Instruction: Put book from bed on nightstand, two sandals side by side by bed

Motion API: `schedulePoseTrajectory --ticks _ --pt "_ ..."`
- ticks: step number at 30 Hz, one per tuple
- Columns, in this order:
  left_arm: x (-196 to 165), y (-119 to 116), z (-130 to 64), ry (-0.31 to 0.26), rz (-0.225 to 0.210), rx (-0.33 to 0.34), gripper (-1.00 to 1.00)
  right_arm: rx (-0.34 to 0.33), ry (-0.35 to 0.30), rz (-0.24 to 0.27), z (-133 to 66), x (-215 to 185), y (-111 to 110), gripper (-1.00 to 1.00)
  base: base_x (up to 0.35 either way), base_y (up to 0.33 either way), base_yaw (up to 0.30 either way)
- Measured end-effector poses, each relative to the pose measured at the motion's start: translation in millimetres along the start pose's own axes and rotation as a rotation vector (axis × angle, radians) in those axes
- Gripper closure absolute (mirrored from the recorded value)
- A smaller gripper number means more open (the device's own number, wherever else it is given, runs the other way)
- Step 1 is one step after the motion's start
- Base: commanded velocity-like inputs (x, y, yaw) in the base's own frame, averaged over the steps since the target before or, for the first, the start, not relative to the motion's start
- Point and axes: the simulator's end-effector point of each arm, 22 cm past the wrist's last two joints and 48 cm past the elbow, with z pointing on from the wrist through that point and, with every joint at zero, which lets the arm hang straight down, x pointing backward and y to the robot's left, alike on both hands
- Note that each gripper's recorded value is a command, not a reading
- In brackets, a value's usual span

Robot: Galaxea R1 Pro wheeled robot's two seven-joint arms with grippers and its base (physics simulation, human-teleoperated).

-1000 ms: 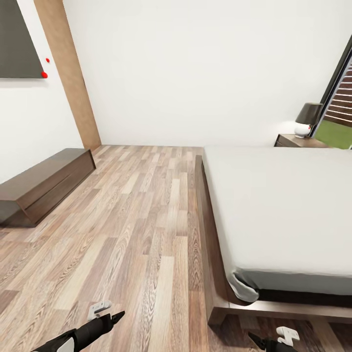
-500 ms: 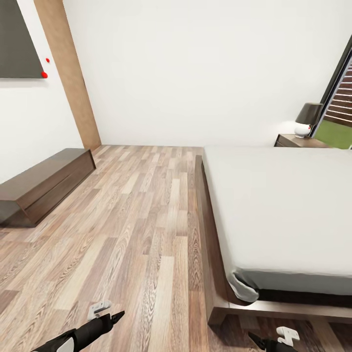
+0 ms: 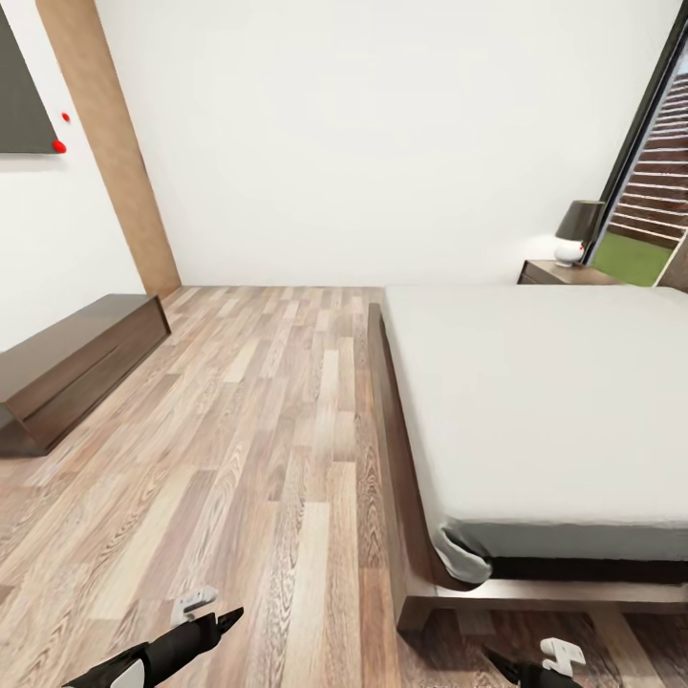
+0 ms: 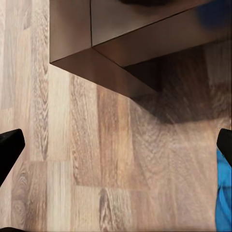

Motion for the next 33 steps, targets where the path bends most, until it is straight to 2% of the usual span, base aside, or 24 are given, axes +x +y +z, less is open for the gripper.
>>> schedulePoseTrajectory --ticks 3,10,17,33 --pt "-0.2 -0.1 -0.1 0.0 0.0 0.0 -1.0 0.0 0.0 0.0 -0.1 0.2 0.0 -1.0 0.0 0.0 -0.22" --pt "-0.1 0.1 0.1 0.0 0.0 0.0 -1.0 0.0 0.0 0.0 0.2 0.1 -0.1 -1.0 -0.244 0.0 -0.02" --pt "-0.2 -0.1 -0.1 -0.001 0.0 0.0 -1.0 0.0 -0.001 0.0 0.1 -0.4 0.2 -1.0 -0.059 0.0 -0.068" --pt "-0.2 -0.1 -0.1 0.0 0.0 0.0 -1.0 0.0 -0.002 -0.002 0.0 -1.1 0.1 -1.0 -0.003 0.0 -0.262"
